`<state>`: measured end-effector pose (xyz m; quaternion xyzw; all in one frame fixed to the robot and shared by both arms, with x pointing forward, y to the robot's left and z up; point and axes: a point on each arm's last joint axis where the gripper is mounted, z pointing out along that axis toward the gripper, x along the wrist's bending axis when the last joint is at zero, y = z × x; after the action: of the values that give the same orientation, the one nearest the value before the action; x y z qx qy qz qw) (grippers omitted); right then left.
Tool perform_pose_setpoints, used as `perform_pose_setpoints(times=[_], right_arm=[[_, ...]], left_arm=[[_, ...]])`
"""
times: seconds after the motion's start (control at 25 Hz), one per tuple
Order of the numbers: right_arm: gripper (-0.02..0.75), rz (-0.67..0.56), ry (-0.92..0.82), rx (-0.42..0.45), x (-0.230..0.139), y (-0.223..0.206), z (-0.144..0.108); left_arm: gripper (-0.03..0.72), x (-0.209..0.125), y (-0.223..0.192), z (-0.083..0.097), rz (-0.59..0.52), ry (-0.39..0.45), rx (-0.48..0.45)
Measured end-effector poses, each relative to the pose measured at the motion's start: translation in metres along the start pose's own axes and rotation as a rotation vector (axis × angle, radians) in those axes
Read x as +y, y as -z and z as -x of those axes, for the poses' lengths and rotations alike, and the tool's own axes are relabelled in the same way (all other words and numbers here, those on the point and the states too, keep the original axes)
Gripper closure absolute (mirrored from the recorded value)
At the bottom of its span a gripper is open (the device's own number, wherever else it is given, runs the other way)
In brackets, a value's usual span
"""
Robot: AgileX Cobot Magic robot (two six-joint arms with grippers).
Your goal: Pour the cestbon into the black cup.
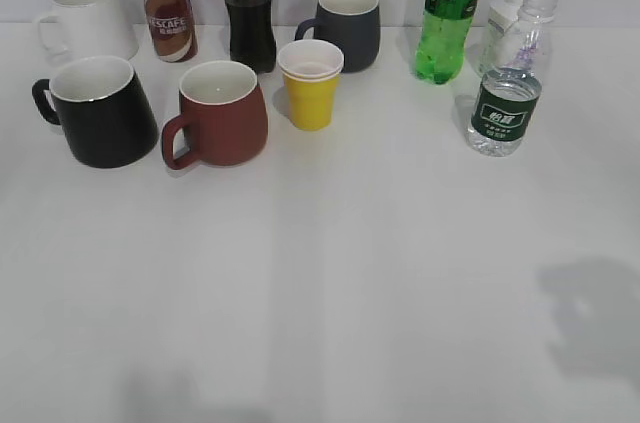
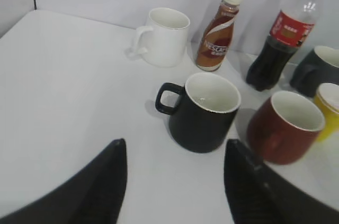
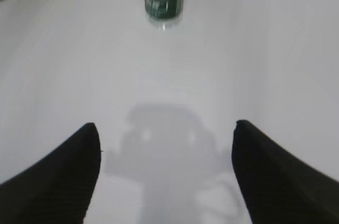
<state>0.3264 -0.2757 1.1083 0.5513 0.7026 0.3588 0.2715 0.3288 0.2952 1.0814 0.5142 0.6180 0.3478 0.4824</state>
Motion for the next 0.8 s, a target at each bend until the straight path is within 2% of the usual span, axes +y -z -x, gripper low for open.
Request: perform_pose_setpoints(times=[0.2,0.28,0.4,0.48,0.64,0.8], right_arm=[[0.159,-0.028,0.010,0.012,-0.027,0.032,-0.001],[0.159,-0.016,0.005,0.025,-0.035,0.037,-0.002],[0.159,-0.058,0.004,0.035,-0.053,0.038,-0.003],[0.159,-0.056,0.019,0.038,-0.064,0.038,-0.003],[0.159,-0.012,0.044,0.039,-0.084,0.035,-0.003],[0.159,0.091,0.052,0.038,-0.093,0.038,-0.003]], left_arm=[[0.247,0.018,0.066,0.006,0.026,-0.033,-0.012],[0.247,0.014,0.082,0.006,-0.042,-0.049,0.000],[0.247,-0.008,0.089,0.001,-0.239,-0.072,0.042],[0.247,-0.019,0.089,-0.002,-0.296,-0.122,0.045],[0.247,-0.033,0.089,-0.003,-0.283,-0.212,0.003],[0.247,-0.045,0.086,-0.006,-0.234,-0.229,-0.009]])
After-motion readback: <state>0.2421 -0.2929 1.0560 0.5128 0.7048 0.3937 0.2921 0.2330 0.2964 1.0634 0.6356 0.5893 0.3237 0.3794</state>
